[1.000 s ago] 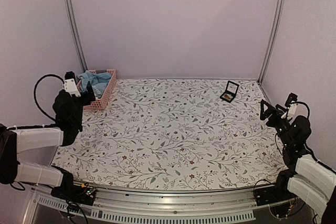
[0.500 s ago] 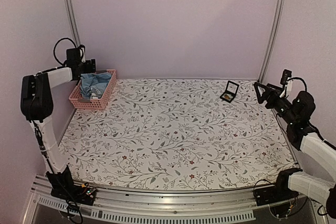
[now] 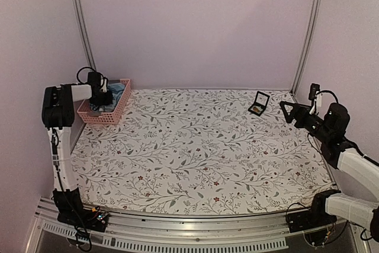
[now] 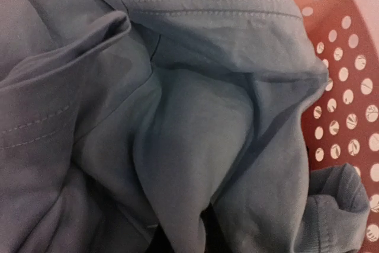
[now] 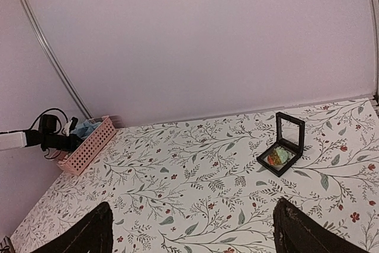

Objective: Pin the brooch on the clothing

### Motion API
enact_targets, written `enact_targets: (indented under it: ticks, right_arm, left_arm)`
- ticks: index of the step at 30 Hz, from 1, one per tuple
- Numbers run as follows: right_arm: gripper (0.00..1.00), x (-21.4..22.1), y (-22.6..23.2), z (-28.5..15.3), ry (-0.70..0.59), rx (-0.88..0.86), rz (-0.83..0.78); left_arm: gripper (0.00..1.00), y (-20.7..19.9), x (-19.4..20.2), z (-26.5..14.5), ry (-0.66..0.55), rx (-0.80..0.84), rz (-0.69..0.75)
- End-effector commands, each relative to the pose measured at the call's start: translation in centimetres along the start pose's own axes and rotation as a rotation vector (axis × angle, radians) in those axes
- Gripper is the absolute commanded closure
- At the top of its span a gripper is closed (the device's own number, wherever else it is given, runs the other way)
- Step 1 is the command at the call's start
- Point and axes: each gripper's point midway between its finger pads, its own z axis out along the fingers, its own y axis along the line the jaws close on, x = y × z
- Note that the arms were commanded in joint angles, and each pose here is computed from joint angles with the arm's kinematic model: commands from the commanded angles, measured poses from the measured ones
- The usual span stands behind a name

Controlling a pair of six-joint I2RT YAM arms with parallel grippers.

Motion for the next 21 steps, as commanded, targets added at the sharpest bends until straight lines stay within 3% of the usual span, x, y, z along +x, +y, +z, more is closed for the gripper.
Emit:
enact_targets:
  ticks: [1,4,7,11,14,17,21]
  right_arm:
    - [0.08,-1.2,0.7,-0.4,-0.029,-0.008,-0.016]
    - [0.08,-1.2,1.2,-0.2,-0.018,-0.035,-0.022]
    - [0.08,-1.1,1.8,0.1,-0.003,-0.072,-0.019]
    - [0.08,-0.9,2.4,0.3,0.01,-0.106,-0.018]
    - [0.08,-0.9,2.8,0.4,0.016,-0.126,-0.025]
    - [0.08,-1.1,3.4,0.6,0.02,-0.153,-0.03]
    - [0.09,-1.5,4.2,1.2,0.034,-0.192,-0.032]
  left_arm:
    - [1.0,0.2,-5.9,-6.7,-0.185,0.033,-0.031]
    - [1.0,-0.6,-11.7,-14.4,-0.383,-0.038,0.025]
    - [1.0,-3.3,-17.9,-25.7,-0.641,-0.095,0.12]
    - [1.0,-7.7,-21.9,-38.6,-0.938,-0.102,0.232]
    - [1.0,-12.8,-21.9,-45.2,-1.039,0.09,0.307]
    - [1.0,-19.1,-19.3,-49.8,-1.088,0.288,0.441]
    - [1.0,-25.8,-14.1,-52.5,-1.032,0.636,0.527]
